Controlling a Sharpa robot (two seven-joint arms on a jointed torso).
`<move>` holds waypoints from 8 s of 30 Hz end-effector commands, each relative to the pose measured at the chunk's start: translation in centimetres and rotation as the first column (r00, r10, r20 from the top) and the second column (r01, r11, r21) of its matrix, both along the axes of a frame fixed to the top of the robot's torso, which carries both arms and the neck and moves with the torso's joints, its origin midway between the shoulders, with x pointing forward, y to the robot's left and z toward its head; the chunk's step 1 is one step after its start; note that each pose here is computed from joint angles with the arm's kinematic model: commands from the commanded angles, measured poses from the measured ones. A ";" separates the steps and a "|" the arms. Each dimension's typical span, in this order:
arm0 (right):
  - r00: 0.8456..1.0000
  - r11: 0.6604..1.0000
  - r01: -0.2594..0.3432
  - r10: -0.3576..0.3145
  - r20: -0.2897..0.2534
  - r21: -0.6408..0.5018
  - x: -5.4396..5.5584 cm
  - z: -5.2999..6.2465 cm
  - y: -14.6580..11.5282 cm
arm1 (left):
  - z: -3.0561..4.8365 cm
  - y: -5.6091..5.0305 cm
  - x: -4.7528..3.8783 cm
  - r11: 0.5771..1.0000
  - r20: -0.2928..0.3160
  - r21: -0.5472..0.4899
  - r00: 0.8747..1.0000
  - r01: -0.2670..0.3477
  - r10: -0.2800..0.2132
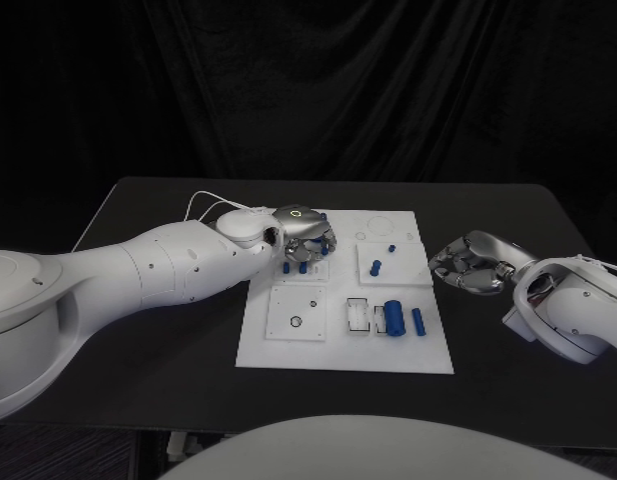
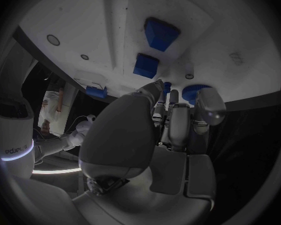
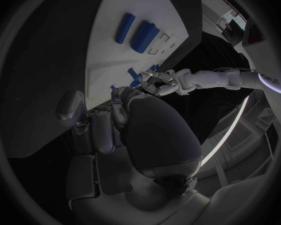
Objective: Assemble the parts on the task board
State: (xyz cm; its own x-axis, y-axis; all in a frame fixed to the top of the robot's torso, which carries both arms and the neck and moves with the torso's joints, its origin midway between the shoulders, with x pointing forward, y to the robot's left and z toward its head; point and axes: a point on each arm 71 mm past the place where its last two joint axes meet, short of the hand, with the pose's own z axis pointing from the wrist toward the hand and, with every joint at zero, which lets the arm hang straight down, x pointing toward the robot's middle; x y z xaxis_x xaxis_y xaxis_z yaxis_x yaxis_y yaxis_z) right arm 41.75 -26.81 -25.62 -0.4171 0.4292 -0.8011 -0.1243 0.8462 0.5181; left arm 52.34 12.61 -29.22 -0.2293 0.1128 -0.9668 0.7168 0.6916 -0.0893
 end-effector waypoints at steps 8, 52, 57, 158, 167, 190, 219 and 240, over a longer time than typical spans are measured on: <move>1.000 1.000 0.006 -0.006 0.002 -0.002 0.0 0.0 0.0 | -0.46 -0.1 -0.12 1.000 -0.016 0.007 1.000 0.007 -0.007; 1.000 1.000 0.009 -0.009 -0.007 -0.009 0.0 -0.1 -0.2 | 4.55 3.5 -0.85 0.995 0.112 -0.082 0.992 0.064 -0.054; 1.000 1.000 0.009 -0.009 -0.010 -0.011 0.1 -0.1 -0.3 | 4.31 4.7 -1.13 0.997 0.072 -0.057 0.996 0.048 -0.044; 1.000 1.000 0.002 -0.003 -0.018 -0.015 0.1 -0.3 -0.1 | 0.84 4.1 -0.52 0.999 0.057 -0.036 0.998 -0.029 0.031; 1.000 1.000 0.003 -0.003 -0.019 -0.016 0.1 -0.3 -0.2 | 0.77 4.5 -0.53 0.999 0.052 -0.030 0.998 -0.039 0.041; 1.000 1.000 0.000 0.000 -0.021 -0.016 0.2 -0.3 -0.1 | 0.61 5.2 -0.61 0.998 0.037 -0.017 0.998 -0.054 0.055; 1.000 1.000 -0.002 0.002 -0.020 -0.015 0.2 -0.3 0.0 | 0.96 4.6 -0.86 0.998 0.077 -0.055 0.996 -0.038 0.042; 1.000 1.000 -0.002 0.002 -0.021 -0.015 0.2 -0.3 0.0 | 0.54 4.7 -0.72 0.998 0.044 -0.025 0.997 -0.065 0.066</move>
